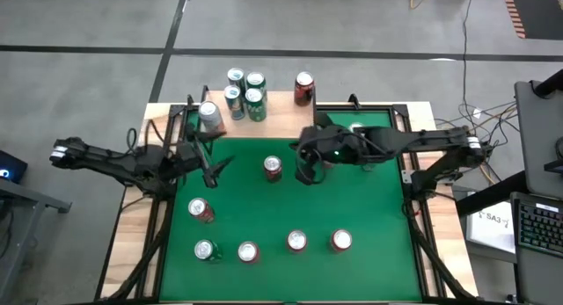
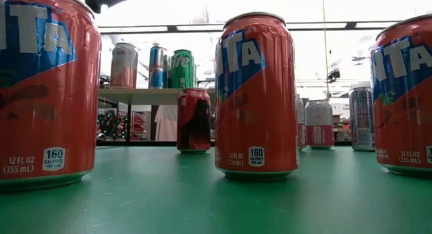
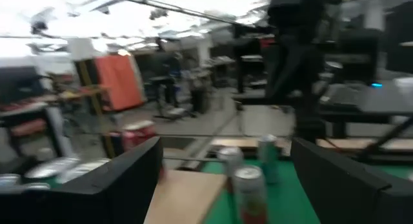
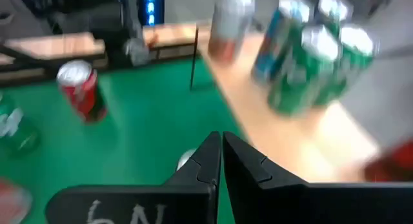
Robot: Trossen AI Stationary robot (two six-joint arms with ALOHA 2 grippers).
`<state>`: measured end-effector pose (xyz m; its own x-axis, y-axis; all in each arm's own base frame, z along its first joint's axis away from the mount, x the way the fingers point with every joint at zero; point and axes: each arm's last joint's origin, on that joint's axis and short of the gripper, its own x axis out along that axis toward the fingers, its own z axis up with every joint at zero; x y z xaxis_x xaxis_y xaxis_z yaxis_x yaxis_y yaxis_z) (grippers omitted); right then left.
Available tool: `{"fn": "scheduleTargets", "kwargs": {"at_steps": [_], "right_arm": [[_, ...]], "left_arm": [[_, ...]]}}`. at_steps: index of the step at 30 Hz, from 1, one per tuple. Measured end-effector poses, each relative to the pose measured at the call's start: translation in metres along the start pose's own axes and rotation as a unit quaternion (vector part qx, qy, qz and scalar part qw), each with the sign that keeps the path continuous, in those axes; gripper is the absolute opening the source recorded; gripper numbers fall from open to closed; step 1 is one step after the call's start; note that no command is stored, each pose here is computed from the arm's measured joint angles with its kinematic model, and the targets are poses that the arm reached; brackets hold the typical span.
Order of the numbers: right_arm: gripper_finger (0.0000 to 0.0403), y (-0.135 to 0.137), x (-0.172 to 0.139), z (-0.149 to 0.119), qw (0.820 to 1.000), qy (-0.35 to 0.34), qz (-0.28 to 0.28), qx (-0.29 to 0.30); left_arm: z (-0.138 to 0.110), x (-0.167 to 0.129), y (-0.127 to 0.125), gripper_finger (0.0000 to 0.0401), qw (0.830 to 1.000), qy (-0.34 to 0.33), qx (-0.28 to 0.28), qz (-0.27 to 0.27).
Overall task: Place canned beverage on shelf
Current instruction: Put the white and red can on the shelf
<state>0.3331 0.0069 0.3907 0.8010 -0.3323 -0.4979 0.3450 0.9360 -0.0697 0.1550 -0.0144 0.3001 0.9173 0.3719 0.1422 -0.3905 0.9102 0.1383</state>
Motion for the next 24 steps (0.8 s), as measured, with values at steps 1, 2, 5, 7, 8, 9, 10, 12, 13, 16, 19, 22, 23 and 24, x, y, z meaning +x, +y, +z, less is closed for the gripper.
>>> {"fn": "scheduleTargets", "kwargs": {"at_steps": [1, 2, 5, 7, 8, 9, 10, 12, 13, 16, 19, 22, 23, 24], "right_arm": [[0.0009, -0.001, -0.007, -0.003, 1.0, 0.015, 0.0, 0.012], [0.0009, -0.003, -0.011, -0.006, 0.999, 0.032, -0.003, 0.025], [0.0009, -0.009, -0.021, -0.017, 0.994, 0.087, -0.021, 0.061], [0.0009, -0.013, -0.022, -0.025, 0.988, 0.127, -0.037, 0.076], [0.0009, -0.016, -0.023, -0.029, 0.984, 0.149, -0.048, 0.081], [0.0009, -0.018, -0.023, -0.034, 0.98, 0.173, -0.06, 0.084], [0.0009, -0.021, -0.021, -0.038, 0.974, 0.193, -0.072, 0.09], [0.0009, -0.029, -0.02, -0.045, 0.962, 0.234, -0.1, 0.098], [0.0009, -0.032, -0.019, -0.049, 0.955, 0.256, -0.113, 0.098], [0.0009, -0.045, -0.015, -0.057, 0.934, 0.309, -0.141, 0.112], [0.0009, -0.056, -0.012, -0.062, 0.919, 0.346, -0.145, 0.124], [0.0009, -0.064, -0.006, -0.064, 0.911, 0.364, -0.147, 0.125], [0.0009, -0.065, -0.004, -0.065, 0.91, 0.366, -0.149, 0.125], [0.0009, -0.067, -0.003, -0.065, 0.909, 0.368, -0.151, 0.125]], "left_arm": [[0.001, 0.002, -0.003, 0.0326, 1.0, 0.001, -0.003, -0.011], [0.002, 0.003, -0.006, 0.0326, 1.0, 0.002, -0.005, -0.017], [0.007, 0.008, -0.013, 0.0326, 0.999, 0.004, -0.006, -0.031], [0.01, 0.011, -0.018, 0.0326, 0.999, 0.008, -0.004, -0.039], [0.01, 0.013, -0.02, 0.0326, 0.999, 0.012, -0.001, -0.042], [0.011, 0.015, -0.022, 0.0326, 0.999, 0.015, 0.001, -0.046], [0.012, 0.016, -0.024, 0.0326, 0.999, 0.021, 0.005, -0.048], [0.012, 0.019, -0.027, 0.0326, 0.998, 0.036, 0.016, -0.054], [0.011, 0.021, -0.029, 0.0326, 0.997, 0.045, 0.022, -0.056], [0.013, 0.024, -0.031, 0.0326, 0.995, 0.073, 0.033, -0.061], [0.02, 0.026, -0.03, 0.0326, 0.991, 0.107, 0.043, -0.064], [0.027, 0.025, -0.028, 0.0326, 0.985, 0.153, 0.045, -0.067], [0.03, 0.024, -0.026, 0.0326, 0.982, 0.169, 0.044, -0.067], [0.033, 0.023, -0.025, 0.0326, 0.979, 0.187, 0.043, -0.068]]}}
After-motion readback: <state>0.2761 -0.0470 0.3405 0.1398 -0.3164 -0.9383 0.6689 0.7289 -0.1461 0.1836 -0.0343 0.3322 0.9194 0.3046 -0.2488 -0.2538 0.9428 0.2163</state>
